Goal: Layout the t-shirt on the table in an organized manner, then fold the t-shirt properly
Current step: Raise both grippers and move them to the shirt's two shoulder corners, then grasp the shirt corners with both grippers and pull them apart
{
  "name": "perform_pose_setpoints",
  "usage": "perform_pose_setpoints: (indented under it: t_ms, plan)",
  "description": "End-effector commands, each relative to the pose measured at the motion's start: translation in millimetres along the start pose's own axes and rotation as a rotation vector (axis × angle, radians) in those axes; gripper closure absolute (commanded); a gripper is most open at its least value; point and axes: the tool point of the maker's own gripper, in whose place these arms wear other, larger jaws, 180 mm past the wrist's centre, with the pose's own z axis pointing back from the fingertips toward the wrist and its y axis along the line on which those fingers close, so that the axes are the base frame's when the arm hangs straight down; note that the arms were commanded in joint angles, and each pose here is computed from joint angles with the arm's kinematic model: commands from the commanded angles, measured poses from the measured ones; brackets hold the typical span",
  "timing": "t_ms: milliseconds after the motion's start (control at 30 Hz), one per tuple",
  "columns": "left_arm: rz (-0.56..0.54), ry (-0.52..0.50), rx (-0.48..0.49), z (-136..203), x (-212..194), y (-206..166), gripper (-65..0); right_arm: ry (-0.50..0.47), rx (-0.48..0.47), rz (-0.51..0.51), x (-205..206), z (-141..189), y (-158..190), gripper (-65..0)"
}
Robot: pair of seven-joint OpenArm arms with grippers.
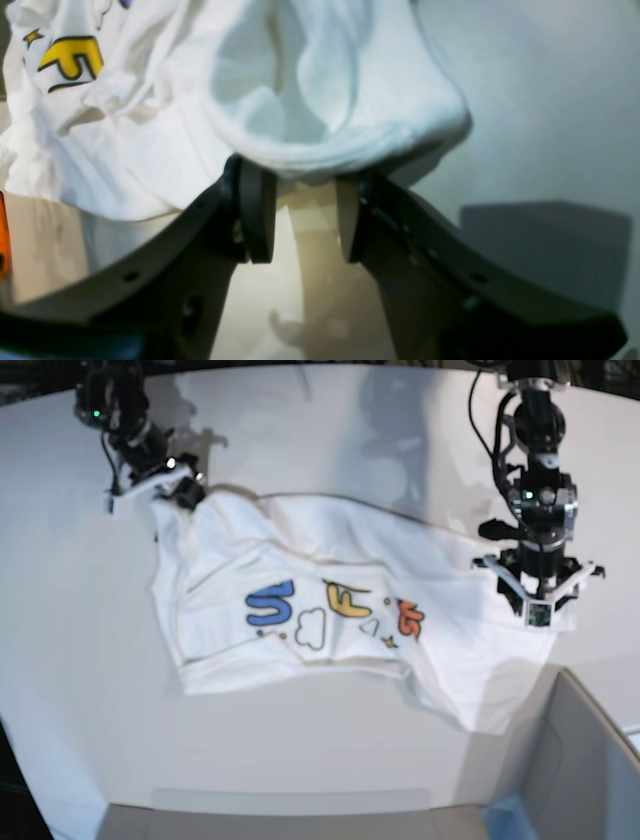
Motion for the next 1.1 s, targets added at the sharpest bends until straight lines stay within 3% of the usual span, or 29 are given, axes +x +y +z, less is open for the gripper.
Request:
perform_pose_setpoints:
  t_ms: [0, 300, 400, 500, 600, 667, 833, 1067]
  plan:
    - [-0.004, -0.043, 0.027, 1.7, 12.2, 9.4, -27.0, -0.008, -0.013, 0.032, 5.0, -2.0, 0.2, -21.1]
    - [0.031, -0.009, 0.055, -1.8, 0.9, 19.3, -27.1, 0.025, -0.020, 0.115, -8.4, -11.2, 9.2, -21.1]
    - [0.133, 0.066, 0.131, -12.2, -25.7, 47.2, -30.2, 0.021, -0.025, 0.116, -6.4, -10.4, 7.0, -21.1]
    - [0.318, 0.057, 0.160, -23.9, -25.0, 79.5, -32.8, 0.020, -0.026, 0.118, -5.9, -10.3, 6.7, -21.1]
    - [0.525, 0.082, 0.140, -28.2, -39.7, 101.2, -33.1, 0.022, -0.026, 0.116, -7.3, -10.1, 6.4, -21.1]
    - [0.607, 0.105, 0.112, -33.4, -45.1, 110.9, -33.2, 0.023, -0.025, 0.116, -7.7, -10.2, 6.8, -21.1]
    - [0.720, 0.221, 0.014, -55.9, -74.3, 112.6, -33.2, 0.021, -0.025, 0.115, -6.9, -10.4, 7.0, -21.1]
    - [0.818, 0.231, -0.067, -59.0, -79.0, 110.2, -33.2, 0.023, -0.022, 0.116, -7.4, -10.8, 8.1, -21.1]
